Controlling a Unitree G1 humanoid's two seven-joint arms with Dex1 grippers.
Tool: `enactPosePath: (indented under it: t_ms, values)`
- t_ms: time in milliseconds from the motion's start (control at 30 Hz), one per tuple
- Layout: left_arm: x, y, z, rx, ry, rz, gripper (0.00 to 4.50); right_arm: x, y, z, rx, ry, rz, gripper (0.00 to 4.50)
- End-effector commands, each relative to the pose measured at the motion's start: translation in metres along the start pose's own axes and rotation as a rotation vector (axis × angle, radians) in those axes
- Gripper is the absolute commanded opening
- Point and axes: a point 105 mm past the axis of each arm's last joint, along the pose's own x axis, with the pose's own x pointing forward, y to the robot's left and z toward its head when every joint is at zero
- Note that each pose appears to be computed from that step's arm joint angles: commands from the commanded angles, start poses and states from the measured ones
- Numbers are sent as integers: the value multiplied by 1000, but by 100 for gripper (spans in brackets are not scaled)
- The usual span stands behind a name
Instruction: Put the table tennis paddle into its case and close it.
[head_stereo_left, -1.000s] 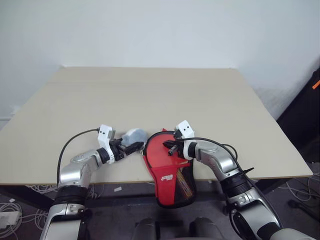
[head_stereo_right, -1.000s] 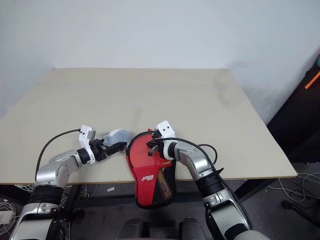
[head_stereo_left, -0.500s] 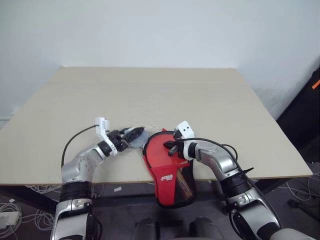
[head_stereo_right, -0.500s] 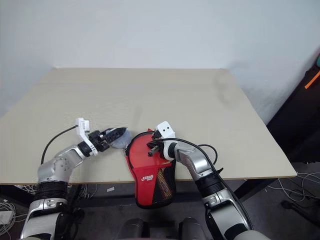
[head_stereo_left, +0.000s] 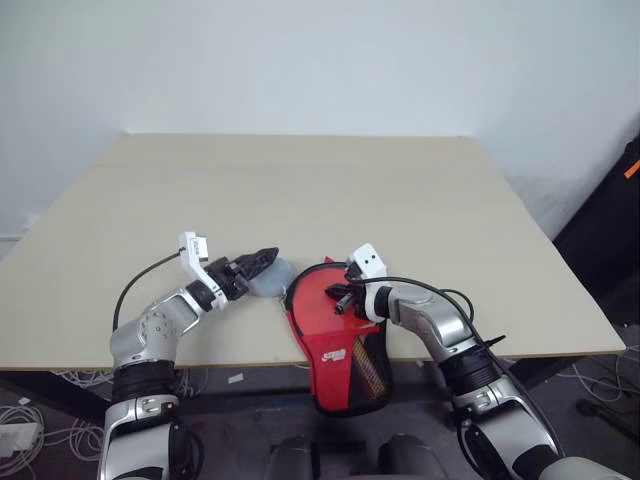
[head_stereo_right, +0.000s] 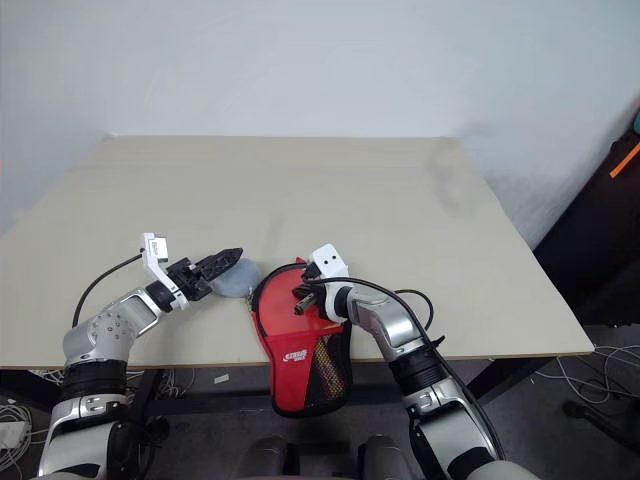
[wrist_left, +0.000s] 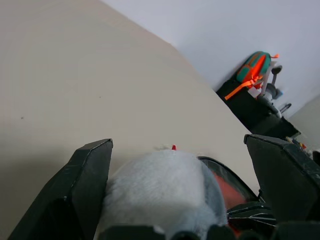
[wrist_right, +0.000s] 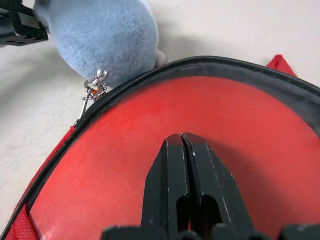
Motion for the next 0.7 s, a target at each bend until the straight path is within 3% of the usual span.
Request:
enactPosePath:
  t_ms: [33, 300, 700]
  values:
    - [6, 4, 13, -55, -42, 34, 450, 0, 6, 11, -17, -36, 22, 2]
    - [16, 12, 0, -130, -14, 90, 450, 1, 10, 11, -13, -37, 30, 2]
    - [17, -2, -25, -140, 89, 33, 450, 1, 10, 11, -9, -38, 28, 2]
